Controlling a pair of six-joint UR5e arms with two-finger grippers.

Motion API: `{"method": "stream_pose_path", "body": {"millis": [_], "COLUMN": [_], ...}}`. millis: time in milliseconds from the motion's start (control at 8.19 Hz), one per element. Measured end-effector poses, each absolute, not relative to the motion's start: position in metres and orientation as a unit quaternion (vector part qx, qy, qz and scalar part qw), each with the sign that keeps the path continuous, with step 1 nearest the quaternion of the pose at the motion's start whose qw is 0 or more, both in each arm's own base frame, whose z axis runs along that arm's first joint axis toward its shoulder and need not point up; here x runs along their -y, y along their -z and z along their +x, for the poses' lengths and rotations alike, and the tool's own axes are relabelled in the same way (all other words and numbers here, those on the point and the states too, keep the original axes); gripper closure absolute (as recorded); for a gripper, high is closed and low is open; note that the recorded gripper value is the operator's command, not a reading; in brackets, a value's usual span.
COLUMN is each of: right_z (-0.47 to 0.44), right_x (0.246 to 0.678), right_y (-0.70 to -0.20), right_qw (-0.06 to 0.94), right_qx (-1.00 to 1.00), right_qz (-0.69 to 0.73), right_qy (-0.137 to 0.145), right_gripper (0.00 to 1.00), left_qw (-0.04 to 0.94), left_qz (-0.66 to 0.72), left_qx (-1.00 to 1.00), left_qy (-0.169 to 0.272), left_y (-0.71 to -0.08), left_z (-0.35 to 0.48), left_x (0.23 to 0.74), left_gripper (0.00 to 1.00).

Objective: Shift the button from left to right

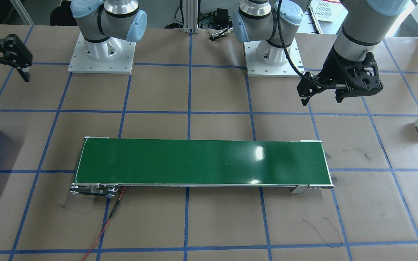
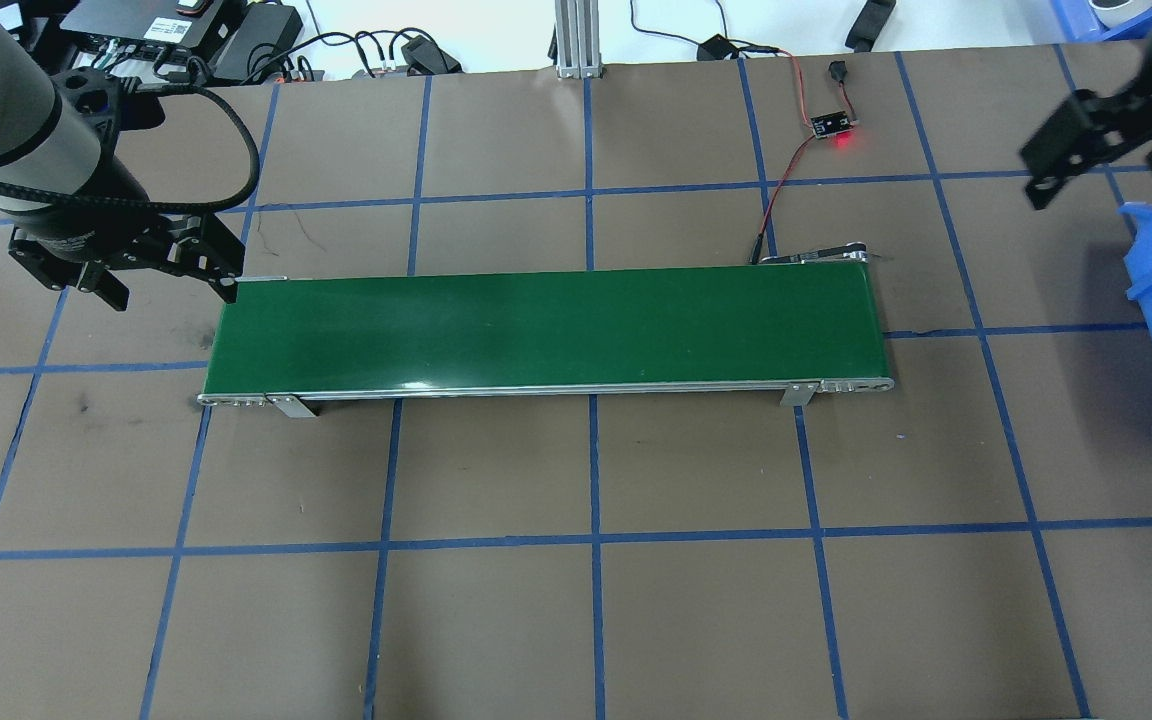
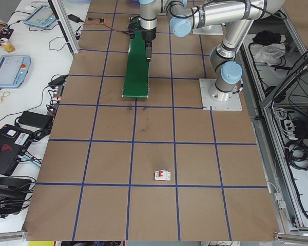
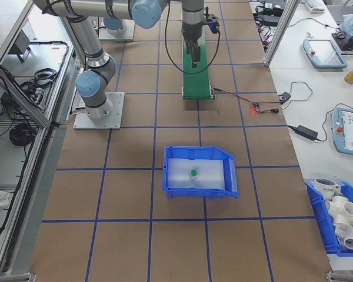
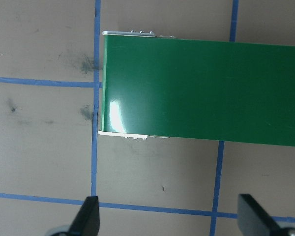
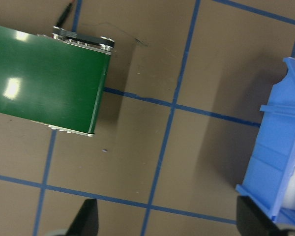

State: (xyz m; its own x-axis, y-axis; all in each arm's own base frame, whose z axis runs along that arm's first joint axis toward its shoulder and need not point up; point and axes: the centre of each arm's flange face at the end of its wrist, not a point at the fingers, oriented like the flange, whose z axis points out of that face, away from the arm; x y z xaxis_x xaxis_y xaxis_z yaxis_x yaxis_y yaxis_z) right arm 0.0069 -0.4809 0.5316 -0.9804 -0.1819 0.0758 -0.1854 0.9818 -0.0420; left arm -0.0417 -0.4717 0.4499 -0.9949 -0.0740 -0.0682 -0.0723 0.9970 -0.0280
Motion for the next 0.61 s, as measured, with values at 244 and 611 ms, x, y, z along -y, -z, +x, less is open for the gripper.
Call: {"method": "stream_pose_path", "body": {"millis": [244,611], "right_z": [0.118,0.191], "right_x": [0.469,0.45], "right_y": [-0.528,-0.52], "right_qw": [0.032,0.028], "right_qx": [0.998,0.998], "right_qz": [0.054,0.061], "right_qy": [-0.024,-0.018], "right_gripper": [0.0,0.0], "left_qw": [0.035,0.036], "left_qz": [-0.036,-0.035], "left_qx": [-0.999,-0.999], "left_qy": [0.013,0.013], "left_y": [-0.45,-0.45], "left_z": [-0.042,-0.041], "left_x": [0.471,0.472], "left_gripper": [0.0,0.0]}}
